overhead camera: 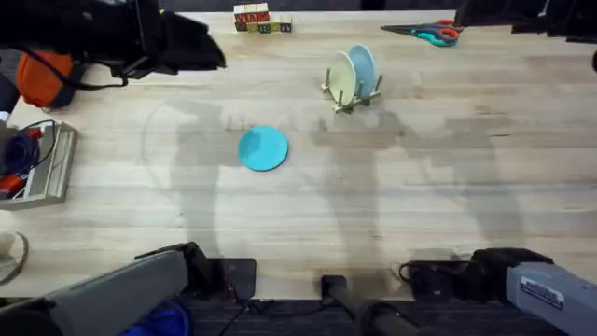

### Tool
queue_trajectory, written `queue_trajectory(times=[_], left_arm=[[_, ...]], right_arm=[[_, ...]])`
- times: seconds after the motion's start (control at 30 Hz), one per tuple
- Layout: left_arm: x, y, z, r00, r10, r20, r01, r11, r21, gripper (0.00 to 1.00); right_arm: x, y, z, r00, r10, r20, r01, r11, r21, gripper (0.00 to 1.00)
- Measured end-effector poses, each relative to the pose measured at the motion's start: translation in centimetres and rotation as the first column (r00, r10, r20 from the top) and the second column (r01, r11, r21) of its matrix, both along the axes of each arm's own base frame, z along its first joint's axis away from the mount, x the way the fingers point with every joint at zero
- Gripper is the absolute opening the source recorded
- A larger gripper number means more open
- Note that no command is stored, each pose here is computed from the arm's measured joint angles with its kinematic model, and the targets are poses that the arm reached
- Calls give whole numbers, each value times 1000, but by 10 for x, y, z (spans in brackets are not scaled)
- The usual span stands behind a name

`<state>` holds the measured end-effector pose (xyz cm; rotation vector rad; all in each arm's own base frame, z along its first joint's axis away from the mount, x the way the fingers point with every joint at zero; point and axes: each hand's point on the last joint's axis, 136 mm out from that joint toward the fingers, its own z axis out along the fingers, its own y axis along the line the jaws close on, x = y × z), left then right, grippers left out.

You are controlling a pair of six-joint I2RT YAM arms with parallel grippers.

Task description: Pick up the plates from the table one by one and place each into a slot on the dish rack.

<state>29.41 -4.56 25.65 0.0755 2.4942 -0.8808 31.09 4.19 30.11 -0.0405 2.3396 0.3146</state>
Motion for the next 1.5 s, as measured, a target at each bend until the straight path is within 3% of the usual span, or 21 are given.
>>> queue_trajectory(times=[0.1,0.5,1.03,1.33,1.5], left_arm=[[0,0,0,1000,-4,4,4,1000,2,44],[-4,-1,-1,1000,-5,-16,5,1000,-6,42],[-7,-11,3,999,-40,-6,39,996,-76,42],[2,-7,-22,996,-70,-52,56,969,-242,42],[5,-5,-26,995,-88,-46,71,958,-278,41]], right_arm=[[0,0,0,1000,0,0,0,1000,0,994],[0,0,0,1000,0,0,0,1000,0,994],[0,0,0,1000,0,0,0,1000,0,993],[0,0,0,1000,0,0,0,1000,0,993],[0,0,0,1000,0,0,0,1000,0,993]])
